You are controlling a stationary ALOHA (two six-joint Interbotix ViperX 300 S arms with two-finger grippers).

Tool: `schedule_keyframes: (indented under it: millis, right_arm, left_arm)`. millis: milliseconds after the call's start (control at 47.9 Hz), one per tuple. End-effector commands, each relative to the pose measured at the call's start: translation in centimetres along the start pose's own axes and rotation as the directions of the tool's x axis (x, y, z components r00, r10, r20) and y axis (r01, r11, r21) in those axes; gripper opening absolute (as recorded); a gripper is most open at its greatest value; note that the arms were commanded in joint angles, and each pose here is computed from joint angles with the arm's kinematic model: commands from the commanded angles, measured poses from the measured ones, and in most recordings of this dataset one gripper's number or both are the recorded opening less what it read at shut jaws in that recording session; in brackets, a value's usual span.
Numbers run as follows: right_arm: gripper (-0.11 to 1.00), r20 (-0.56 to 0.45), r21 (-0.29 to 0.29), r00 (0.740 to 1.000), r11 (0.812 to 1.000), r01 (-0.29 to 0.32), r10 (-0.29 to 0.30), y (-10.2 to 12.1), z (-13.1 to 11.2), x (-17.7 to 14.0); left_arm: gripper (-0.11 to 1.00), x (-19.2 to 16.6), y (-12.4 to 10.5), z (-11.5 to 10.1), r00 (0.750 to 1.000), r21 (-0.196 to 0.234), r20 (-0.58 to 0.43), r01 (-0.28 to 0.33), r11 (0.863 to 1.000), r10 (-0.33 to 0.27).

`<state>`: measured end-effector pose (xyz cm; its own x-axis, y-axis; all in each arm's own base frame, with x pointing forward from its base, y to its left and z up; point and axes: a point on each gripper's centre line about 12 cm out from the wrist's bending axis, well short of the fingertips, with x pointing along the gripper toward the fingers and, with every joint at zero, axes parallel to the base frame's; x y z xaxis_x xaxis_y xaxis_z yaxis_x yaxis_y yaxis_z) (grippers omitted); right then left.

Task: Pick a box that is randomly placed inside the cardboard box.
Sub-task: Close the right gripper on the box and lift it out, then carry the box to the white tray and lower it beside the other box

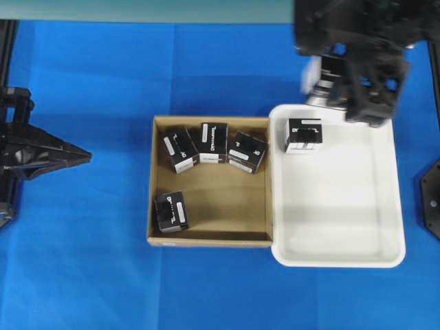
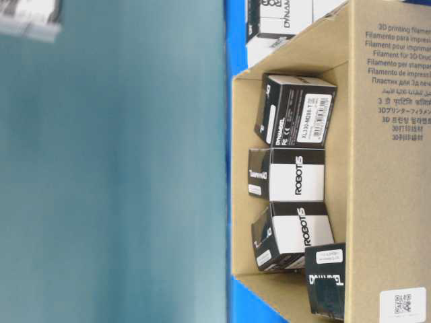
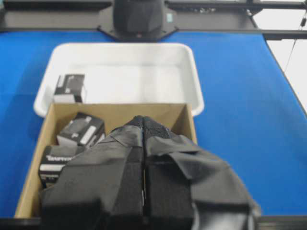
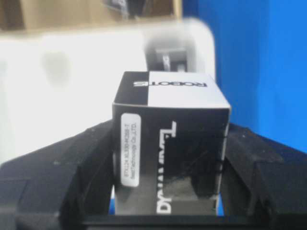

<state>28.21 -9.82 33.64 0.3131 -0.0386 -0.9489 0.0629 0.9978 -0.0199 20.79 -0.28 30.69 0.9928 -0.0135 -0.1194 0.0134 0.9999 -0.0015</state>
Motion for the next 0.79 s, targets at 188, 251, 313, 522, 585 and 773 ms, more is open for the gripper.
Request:
schedule_keyframes:
  millis: [188, 251, 313, 522, 585, 773]
  right_arm:
    - [0.58, -0.067, -0.048, 0.998, 0.999, -0.004, 0.001, 0.3, -5.3, 6.0]
    - [0.58, -0.081, -0.060, 0.997, 0.998, 0.001, -0.006, 0.2, -6.0, 7.4]
    - [0.58, -0.099, -0.074, 0.995, 0.997, 0.005, -0.012, 0.3, -6.8, 8.8]
    - [0.58, -0.127, -0.128, 0.991, 0.992, 0.012, -0.028, 0.3, -8.7, 12.6]
    - [0.58, -0.126, -0.139, 0.992, 0.990, 0.013, -0.030, 0.2, -9.1, 13.6]
    - [0.58, -0.123, -0.165, 0.992, 0.986, 0.016, -0.037, 0.1, -10.0, 16.2]
  left_arm:
    - [-0.06, 0.0, 0.0, 1.2, 1.000, 0.000, 0.031, 0.002, 1.000, -0.002]
    - [-0.06, 0.0, 0.0, 1.2, 1.000, 0.000, 0.031, 0.002, 1.000, -0.002]
    - [-0.06, 0.0, 0.0, 1.2, 1.000, 0.000, 0.031, 0.002, 1.000, -0.002]
    - [-0.06, 0.0, 0.0, 1.4, 0.999, 0.000, 0.038, 0.002, 1.000, -0.002]
    - [-0.06, 0.0, 0.0, 1.5, 0.999, 0.002, 0.040, 0.002, 1.000, -0.002]
    - [-0.06, 0.0, 0.0, 1.6, 0.999, 0.000, 0.043, 0.002, 1.000, -0.002]
